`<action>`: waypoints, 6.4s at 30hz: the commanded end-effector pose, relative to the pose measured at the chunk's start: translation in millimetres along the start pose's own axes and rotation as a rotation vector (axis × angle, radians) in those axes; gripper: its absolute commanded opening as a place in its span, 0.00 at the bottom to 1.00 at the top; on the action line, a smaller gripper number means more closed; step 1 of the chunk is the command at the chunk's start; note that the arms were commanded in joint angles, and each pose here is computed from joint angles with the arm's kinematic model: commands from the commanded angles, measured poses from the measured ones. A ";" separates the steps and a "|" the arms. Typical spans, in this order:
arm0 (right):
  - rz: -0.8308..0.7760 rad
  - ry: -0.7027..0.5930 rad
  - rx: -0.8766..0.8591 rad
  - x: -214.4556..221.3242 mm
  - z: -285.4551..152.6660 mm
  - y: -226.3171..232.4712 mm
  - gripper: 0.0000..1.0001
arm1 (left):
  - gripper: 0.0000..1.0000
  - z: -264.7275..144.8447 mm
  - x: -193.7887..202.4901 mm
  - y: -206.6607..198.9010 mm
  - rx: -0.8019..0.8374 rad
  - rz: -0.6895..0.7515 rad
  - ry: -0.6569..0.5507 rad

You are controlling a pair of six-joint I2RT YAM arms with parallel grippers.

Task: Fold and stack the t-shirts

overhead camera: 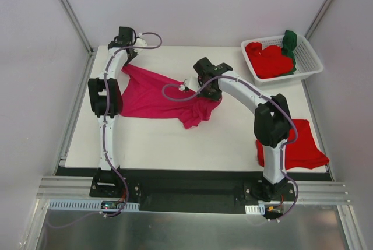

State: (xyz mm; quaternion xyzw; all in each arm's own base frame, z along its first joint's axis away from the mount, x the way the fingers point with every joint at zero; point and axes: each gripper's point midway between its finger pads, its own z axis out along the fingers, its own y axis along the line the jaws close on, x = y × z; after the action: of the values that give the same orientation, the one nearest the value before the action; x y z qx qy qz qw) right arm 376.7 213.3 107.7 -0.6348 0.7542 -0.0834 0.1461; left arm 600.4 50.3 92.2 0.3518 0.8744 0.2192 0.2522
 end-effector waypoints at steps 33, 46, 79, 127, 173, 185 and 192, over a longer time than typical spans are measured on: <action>0.141 -0.366 -0.083 -93.2 11.0 -36.3 0.98 | 0.99 -114.8 -12.1 -105.0 0.188 -0.064 -0.068; 0.107 -0.470 0.062 -114.4 28.2 -64.1 0.84 | 1.00 -101.3 40.9 -152.7 0.273 -0.088 0.086; 0.226 -0.366 0.372 -88.4 37.9 -153.5 0.78 | 0.99 -108.7 91.1 -200.1 0.372 -0.103 0.194; 0.243 -0.498 0.214 -92.7 28.9 -150.4 0.83 | 0.99 -126.0 130.7 -244.2 0.461 -0.052 0.292; 0.193 -0.413 0.137 -100.2 90.0 -111.5 0.83 | 0.99 -123.7 133.9 -247.8 0.454 -0.022 0.323; 0.261 -0.315 0.240 -67.4 92.6 -136.4 0.10 | 0.99 -124.6 131.8 -250.4 0.456 -0.015 0.321; 0.281 -0.346 0.447 -54.3 50.2 -192.2 0.03 | 0.99 -125.4 136.1 -257.2 0.469 -0.005 0.331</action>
State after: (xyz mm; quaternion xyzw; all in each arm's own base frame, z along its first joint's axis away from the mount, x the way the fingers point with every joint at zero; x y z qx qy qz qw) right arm 549.8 255.6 56.7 -0.5179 0.7816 -0.0596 0.3426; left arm 334.5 -46.3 23.6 0.3479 0.9320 0.0745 0.0695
